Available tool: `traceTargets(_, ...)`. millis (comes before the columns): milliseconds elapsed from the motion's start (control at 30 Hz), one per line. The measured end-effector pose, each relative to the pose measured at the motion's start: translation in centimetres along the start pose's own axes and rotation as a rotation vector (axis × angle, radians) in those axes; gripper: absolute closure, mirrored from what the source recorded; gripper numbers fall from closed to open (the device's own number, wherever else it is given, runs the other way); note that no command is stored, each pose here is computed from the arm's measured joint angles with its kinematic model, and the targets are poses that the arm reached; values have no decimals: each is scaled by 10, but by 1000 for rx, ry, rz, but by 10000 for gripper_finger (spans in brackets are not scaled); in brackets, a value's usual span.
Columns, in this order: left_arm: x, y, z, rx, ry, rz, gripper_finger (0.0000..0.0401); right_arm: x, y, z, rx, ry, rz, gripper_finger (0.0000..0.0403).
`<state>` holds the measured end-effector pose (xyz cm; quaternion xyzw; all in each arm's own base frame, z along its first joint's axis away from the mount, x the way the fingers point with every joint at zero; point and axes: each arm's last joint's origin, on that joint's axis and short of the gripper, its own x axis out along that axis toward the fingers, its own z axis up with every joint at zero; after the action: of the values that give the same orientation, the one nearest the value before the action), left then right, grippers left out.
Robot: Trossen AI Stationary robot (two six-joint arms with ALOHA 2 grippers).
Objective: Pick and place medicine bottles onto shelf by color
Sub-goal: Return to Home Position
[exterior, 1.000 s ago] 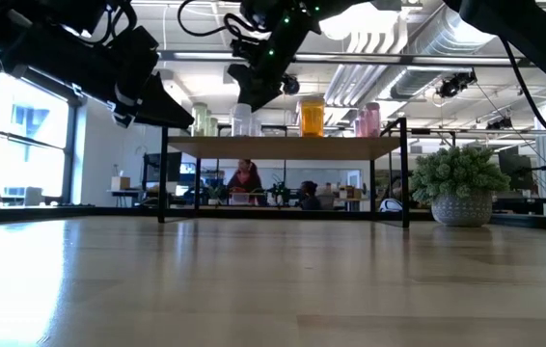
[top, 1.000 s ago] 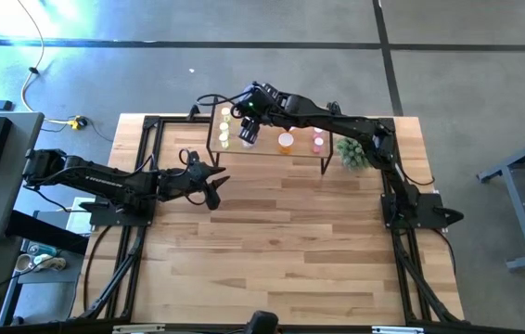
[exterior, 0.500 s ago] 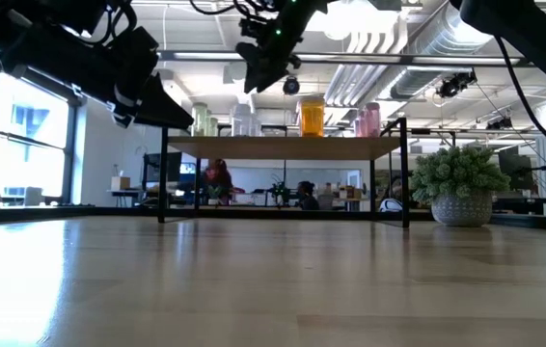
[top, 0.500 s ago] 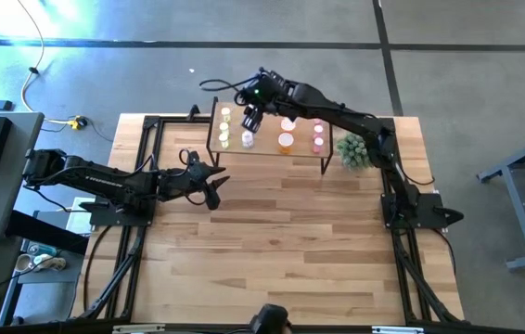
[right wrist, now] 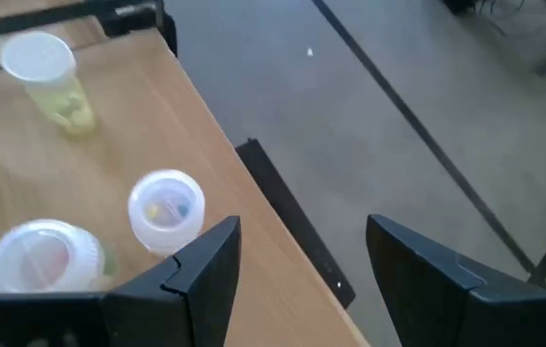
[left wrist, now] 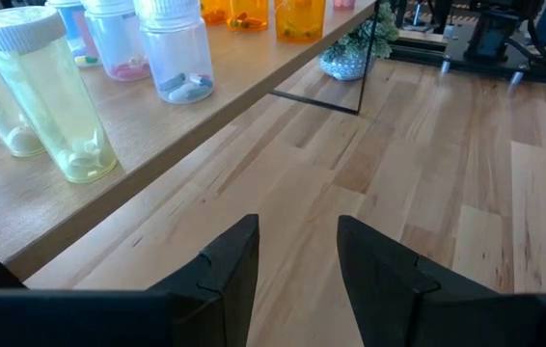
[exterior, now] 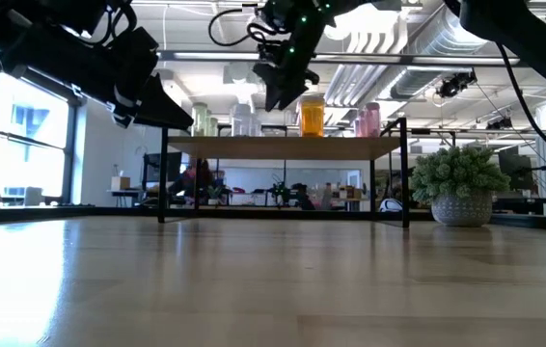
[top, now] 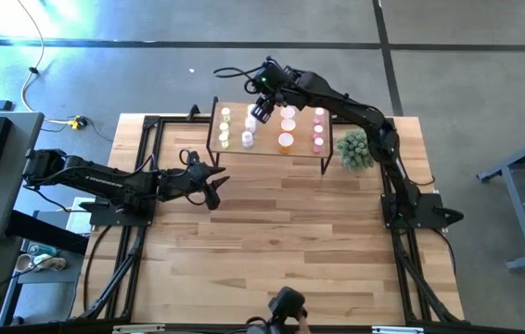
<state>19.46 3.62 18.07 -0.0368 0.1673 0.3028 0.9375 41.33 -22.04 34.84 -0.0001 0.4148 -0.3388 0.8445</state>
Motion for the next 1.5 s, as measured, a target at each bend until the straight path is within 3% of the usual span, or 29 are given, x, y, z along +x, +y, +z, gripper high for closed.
traceTargets(333,0,0,0,0,0,0,270,12,-2,-9,-24,57,-46,187)
traceTargets(467,0,0,0,0,0,0,270,3,-8,-7,-64,69,-136,187)
traceTargets(700,0,0,0,1,2,0,270,-16,-17,-11,-99,123,-140,187)
traceTargets(867,0,0,-1,3,9,-16,270,-34,-24,-11,-91,114,-138,187)
traceTargets(1133,-6,-3,10,-48,-51,-214,270,-75,-50,-18,-66,136,-119,187)
traceTargets(1300,-18,9,24,-107,-136,-245,270,-107,-70,-24,-29,120,-105,187)
traceTargets(1500,-34,26,38,-144,-231,-274,270,-141,-84,-34,14,107,-5,187)
